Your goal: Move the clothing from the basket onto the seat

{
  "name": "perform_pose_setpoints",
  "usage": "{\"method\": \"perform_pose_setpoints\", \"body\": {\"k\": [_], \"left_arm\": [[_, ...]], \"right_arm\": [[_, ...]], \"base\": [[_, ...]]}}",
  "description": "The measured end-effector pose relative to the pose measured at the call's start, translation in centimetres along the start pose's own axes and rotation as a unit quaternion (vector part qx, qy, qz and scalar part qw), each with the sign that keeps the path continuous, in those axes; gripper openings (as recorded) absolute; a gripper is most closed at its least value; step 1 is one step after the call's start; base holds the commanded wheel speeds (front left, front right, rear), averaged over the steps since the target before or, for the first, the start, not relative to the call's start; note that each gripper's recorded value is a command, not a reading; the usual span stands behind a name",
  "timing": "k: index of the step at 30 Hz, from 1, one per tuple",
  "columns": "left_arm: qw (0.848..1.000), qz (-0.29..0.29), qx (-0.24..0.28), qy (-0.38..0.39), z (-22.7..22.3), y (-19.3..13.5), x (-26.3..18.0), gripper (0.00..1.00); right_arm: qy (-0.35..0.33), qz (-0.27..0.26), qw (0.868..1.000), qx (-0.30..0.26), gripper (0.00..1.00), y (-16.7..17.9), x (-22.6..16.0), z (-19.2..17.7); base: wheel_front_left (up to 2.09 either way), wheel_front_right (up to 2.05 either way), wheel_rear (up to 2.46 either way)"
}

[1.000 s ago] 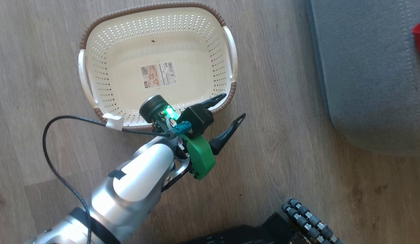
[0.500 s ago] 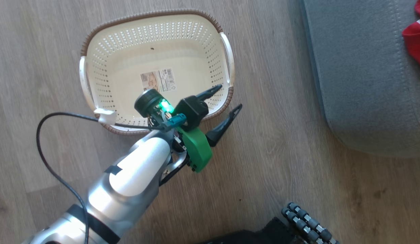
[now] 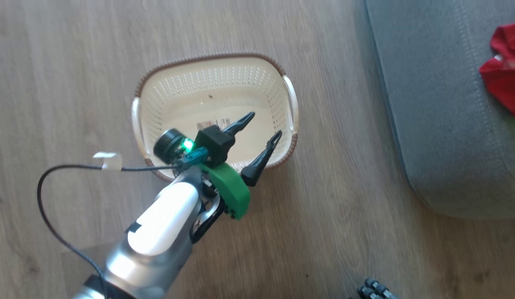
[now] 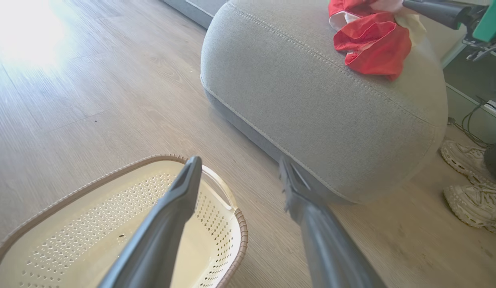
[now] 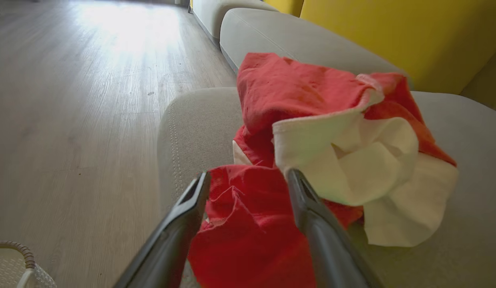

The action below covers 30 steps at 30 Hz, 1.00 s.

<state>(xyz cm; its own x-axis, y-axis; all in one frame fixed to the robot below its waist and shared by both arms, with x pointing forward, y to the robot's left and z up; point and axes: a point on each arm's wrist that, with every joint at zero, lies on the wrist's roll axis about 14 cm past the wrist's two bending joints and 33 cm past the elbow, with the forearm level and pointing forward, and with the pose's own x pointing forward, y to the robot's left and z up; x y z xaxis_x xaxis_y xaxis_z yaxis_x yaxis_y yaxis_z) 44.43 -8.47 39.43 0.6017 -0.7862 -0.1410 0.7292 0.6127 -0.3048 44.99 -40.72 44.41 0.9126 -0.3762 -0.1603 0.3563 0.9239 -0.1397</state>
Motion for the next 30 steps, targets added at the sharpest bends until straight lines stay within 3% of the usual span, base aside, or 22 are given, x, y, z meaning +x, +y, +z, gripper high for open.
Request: {"method": "perform_pose_setpoints", "body": {"k": [8, 15, 22, 30], "left_arm": [[0.997, 0.072, 0.011, -0.022, 2.4, 1.4, -4.1, 1.0], [0.985, 0.166, 0.011, -0.044, 3.9, 4.3, -8.9, 1.0], [0.957, 0.284, 0.013, -0.067, 4.6, 7.1, -15.9, 1.0], [0.913, 0.392, 0.022, -0.113, 6.1, 9.0, -23.5, 1.0]], "right_arm": [[-0.038, 0.085, 0.995, 0.031, 1.0, 6.6, -2.3, 2.1], [-0.058, 0.148, 0.986, 0.048, 1.0, 11.4, -4.1, 3.6], [-0.076, 0.209, 0.972, 0.082, 1.0, 16.1, -7.2, 5.3], [-0.084, 0.25, 0.959, 0.106, 1.0, 19.1, -11.0, 6.1]], "base": [[0.0, 0.0, 0.0], [0.0, 0.0, 0.0], [0.0, 0.0, 0.0], [0.0, 0.0, 0.0]]}}
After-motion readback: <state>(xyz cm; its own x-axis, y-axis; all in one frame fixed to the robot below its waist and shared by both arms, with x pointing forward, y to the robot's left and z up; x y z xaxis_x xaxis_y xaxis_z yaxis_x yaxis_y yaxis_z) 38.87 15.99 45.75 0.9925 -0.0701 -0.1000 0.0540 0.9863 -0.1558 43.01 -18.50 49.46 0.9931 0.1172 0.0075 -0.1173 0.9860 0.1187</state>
